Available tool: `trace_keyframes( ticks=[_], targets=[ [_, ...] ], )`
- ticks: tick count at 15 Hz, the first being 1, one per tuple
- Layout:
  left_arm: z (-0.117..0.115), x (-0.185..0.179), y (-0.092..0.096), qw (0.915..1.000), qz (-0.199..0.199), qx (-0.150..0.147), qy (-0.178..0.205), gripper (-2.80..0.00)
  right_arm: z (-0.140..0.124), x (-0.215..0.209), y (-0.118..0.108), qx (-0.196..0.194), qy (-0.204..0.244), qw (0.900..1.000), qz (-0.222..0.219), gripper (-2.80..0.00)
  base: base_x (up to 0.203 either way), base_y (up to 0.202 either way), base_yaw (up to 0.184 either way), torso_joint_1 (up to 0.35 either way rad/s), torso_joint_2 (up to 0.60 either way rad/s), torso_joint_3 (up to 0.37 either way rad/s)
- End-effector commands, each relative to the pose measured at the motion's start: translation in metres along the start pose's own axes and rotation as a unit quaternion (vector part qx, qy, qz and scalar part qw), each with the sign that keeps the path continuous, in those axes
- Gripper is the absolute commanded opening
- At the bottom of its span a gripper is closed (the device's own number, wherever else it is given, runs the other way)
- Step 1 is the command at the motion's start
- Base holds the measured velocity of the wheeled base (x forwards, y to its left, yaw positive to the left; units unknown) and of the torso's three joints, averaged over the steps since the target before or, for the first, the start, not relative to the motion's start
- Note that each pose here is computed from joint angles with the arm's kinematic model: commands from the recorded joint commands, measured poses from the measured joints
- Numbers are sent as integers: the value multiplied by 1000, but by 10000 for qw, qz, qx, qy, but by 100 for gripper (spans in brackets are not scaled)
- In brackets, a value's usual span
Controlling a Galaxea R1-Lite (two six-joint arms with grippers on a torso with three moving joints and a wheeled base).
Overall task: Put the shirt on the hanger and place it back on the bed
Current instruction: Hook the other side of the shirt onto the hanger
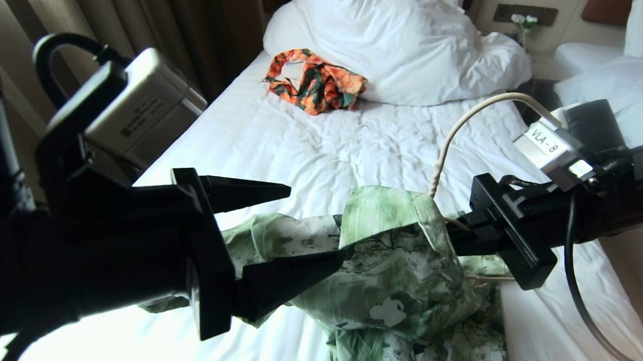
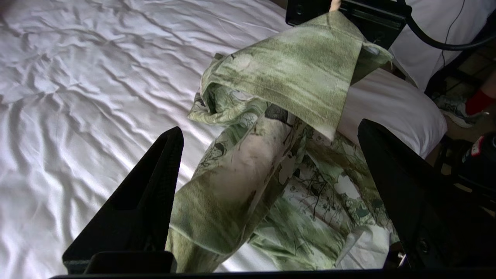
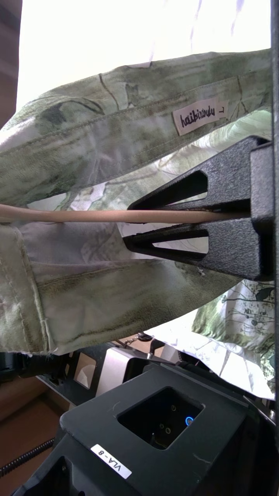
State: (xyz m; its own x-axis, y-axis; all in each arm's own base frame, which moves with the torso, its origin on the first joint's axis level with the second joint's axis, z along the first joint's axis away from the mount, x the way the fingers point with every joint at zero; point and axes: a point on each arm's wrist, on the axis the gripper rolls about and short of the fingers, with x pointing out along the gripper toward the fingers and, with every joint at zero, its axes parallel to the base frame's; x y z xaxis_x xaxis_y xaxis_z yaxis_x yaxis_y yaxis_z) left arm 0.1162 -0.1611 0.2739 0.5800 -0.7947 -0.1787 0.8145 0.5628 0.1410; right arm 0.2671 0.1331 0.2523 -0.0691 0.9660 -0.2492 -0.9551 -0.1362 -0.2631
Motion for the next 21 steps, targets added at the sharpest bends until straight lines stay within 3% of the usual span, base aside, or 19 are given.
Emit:
trace_keyframes(
  ticks=[1,5,14,15,21],
  targets=[
    [-5,17,-1,10000,6,9,10,0,1,1,1,-30,-30,10000,35,-280,0,0,0,0,0,0],
    [-11,46,-3,9996,12,269,-100,0,6,1,3,-99,-57,9999,49,-280,0,0,0,0,0,0],
    [-20,65,-11,9995,-111,300,-14,0,5,-1,5,-71,-68,9999,57,-280,0,0,0,0,0,0],
    [-20,66,-12,9995,-114,304,-44,-280,5,-1,5,-76,-73,9999,56,-280,0,0,0,0,0,0],
    [-21,62,-15,9994,-120,316,-43,-280,6,-2,5,-104,-87,9999,46,-280,0,0,0,0,0,0]
  ],
)
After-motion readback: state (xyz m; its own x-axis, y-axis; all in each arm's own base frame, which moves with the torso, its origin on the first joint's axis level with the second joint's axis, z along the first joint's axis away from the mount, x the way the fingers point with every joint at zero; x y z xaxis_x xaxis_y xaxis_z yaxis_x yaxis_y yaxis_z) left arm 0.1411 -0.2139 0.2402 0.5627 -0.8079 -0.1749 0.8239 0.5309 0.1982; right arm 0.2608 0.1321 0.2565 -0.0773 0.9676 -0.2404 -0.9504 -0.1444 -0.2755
